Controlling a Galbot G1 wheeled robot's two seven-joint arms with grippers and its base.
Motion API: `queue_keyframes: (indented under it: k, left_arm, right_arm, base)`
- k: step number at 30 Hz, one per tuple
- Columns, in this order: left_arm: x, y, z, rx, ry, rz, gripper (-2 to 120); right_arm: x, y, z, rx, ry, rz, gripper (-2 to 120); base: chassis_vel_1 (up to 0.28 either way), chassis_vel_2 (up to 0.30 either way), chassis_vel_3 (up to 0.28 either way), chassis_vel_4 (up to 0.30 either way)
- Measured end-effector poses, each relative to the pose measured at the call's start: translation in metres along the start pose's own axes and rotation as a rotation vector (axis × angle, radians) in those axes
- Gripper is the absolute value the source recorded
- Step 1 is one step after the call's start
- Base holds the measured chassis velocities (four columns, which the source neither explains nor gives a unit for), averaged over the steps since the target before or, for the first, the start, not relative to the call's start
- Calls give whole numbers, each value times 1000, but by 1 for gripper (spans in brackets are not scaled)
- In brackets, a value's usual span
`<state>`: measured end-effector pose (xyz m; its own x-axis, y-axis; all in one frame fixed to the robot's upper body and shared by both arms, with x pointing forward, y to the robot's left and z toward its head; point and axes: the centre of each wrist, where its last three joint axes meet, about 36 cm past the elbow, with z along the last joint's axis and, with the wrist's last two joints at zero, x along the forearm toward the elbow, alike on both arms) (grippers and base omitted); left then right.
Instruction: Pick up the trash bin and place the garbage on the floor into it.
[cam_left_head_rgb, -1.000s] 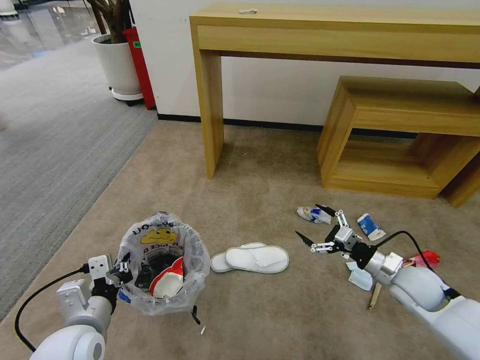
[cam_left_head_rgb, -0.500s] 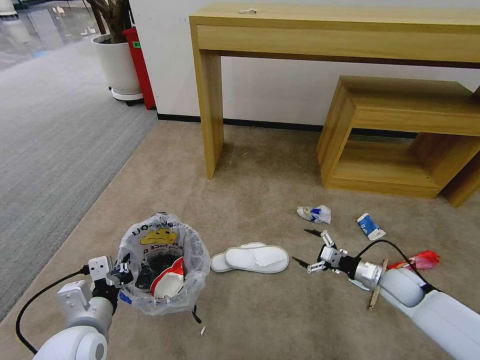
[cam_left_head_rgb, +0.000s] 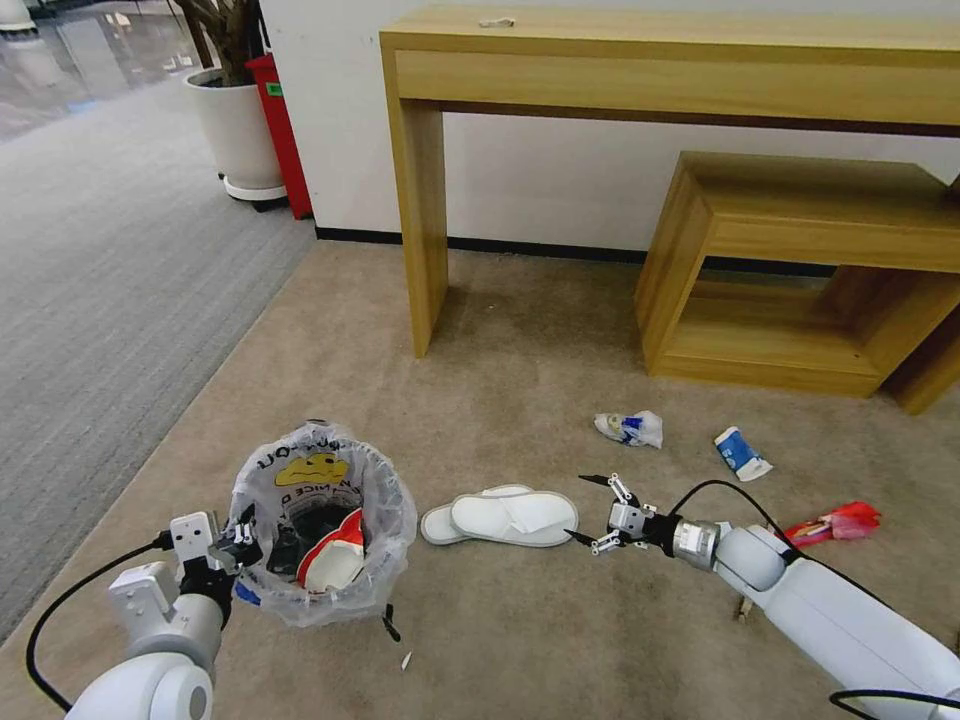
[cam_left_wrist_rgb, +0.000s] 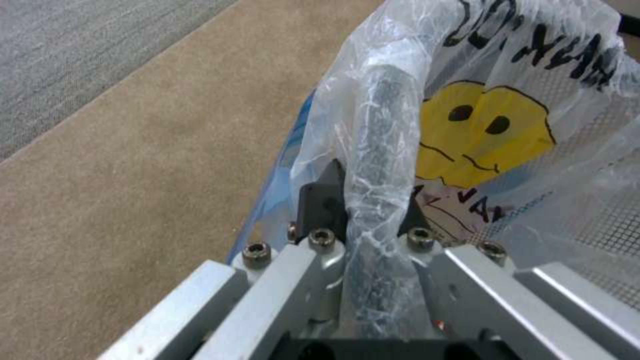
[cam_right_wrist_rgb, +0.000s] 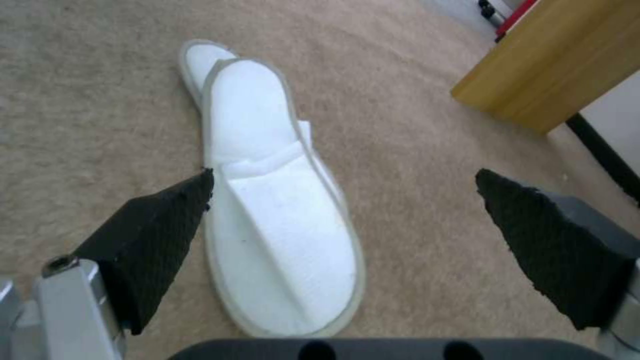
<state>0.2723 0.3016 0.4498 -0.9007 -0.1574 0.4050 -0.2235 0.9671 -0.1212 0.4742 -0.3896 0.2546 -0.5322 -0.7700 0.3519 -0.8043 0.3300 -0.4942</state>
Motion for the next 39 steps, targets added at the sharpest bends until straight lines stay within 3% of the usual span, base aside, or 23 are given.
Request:
queue_keyframes:
  k: [21, 39]
  left_arm:
    - [0, -2, 1, 0, 1, 1, 3]
    - [0, -2, 1, 6, -8, -2, 3]
  right_arm:
    - [5, 6, 10, -12, 17, 0, 100]
    - [-26, -3, 22, -15, 23, -16, 100]
  base:
    - [0, 0, 0, 0]
    - [0, 0, 0, 0]
